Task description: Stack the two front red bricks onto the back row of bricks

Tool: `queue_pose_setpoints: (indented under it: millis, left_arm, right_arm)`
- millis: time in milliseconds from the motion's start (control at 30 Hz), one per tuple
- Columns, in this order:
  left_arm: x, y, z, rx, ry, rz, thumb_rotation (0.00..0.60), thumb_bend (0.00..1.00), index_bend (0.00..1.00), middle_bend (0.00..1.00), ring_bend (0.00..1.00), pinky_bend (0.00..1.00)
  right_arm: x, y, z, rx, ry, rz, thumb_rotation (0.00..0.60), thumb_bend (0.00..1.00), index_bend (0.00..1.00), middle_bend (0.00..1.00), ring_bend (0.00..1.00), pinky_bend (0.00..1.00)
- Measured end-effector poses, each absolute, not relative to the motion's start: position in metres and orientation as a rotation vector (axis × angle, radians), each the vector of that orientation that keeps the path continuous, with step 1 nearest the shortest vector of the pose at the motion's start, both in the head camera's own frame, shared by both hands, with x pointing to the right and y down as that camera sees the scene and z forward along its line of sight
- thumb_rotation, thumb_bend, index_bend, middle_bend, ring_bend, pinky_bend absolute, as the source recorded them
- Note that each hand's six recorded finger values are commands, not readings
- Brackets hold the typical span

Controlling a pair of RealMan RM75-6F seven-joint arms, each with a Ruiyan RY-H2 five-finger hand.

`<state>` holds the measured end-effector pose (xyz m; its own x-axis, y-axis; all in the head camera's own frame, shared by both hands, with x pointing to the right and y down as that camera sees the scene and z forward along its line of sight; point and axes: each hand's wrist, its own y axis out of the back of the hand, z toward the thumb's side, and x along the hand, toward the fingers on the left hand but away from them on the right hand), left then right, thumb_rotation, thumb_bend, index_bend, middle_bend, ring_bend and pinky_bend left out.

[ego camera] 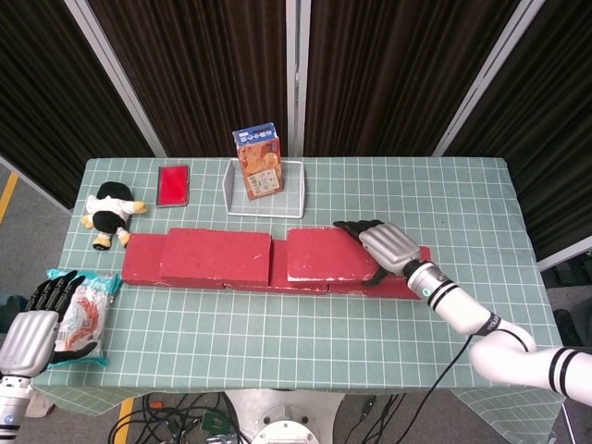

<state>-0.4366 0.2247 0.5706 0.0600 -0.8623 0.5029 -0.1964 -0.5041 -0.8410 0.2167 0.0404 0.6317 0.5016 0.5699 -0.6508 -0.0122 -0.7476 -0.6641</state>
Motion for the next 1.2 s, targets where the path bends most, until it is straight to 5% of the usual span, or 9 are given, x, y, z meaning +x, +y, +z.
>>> queue_pose_setpoints:
  millis: [1200]
  left_arm:
    - [-0.441,0.229,0.581,-1.83,1.062,-1.477,0.6,0.07,0.03,0.0,0.0,0.0]
  right_arm:
    - [0.188,0.041,0.666,-2.238,-0.415,1.292,0.6,0.0,0.02,0.14,0.13,0.18]
